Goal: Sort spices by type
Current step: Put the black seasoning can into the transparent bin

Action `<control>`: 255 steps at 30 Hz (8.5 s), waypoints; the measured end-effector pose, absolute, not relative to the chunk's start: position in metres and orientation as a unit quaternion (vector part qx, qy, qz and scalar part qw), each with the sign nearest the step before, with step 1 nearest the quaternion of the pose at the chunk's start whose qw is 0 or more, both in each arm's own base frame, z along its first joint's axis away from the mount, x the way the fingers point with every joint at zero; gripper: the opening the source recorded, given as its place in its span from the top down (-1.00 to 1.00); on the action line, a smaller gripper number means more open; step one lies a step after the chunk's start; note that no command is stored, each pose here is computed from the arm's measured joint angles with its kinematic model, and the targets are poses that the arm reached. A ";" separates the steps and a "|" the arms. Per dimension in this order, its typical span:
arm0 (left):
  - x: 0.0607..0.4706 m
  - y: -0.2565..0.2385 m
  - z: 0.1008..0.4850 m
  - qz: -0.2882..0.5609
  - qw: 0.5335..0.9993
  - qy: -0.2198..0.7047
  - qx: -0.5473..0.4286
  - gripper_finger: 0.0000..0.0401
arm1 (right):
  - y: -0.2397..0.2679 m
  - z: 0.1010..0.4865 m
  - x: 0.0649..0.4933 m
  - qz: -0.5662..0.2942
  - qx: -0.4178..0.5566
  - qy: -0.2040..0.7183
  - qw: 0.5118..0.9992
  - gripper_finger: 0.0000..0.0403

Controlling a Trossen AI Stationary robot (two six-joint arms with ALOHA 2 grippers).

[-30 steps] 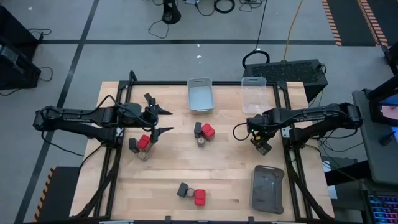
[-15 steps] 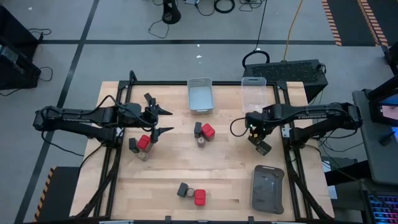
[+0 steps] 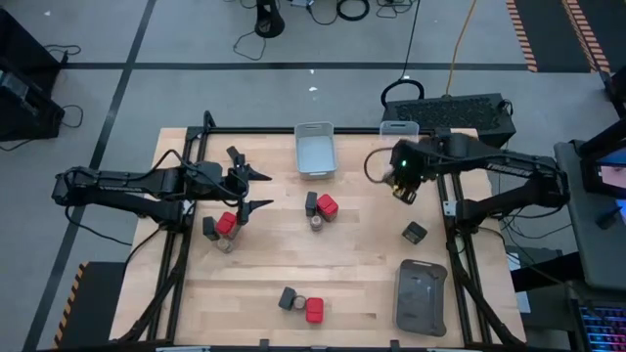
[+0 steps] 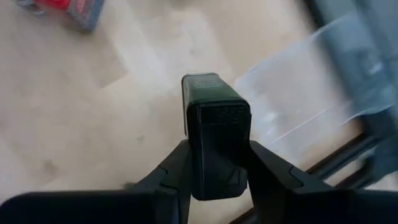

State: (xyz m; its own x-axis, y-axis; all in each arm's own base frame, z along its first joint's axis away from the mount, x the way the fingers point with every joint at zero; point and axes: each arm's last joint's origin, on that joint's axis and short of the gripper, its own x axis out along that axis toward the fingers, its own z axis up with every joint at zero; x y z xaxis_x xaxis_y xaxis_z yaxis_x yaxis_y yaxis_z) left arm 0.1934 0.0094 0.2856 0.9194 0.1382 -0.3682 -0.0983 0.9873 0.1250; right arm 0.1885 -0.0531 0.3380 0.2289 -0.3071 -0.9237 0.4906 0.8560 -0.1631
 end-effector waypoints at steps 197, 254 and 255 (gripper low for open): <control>0.171 -0.029 0.281 0.184 0.917 0.352 -0.017 -0.50 | -0.005 0.288 0.364 0.129 -0.371 0.307 0.867 0.16; 0.149 0.019 0.228 0.123 0.980 0.158 0.007 -0.50 | -0.031 0.241 0.450 0.334 -0.461 0.469 0.676 -0.11; 0.149 0.019 0.228 0.123 0.980 0.158 0.007 -0.50 | -0.030 0.240 0.450 0.337 -0.462 0.467 0.675 -0.13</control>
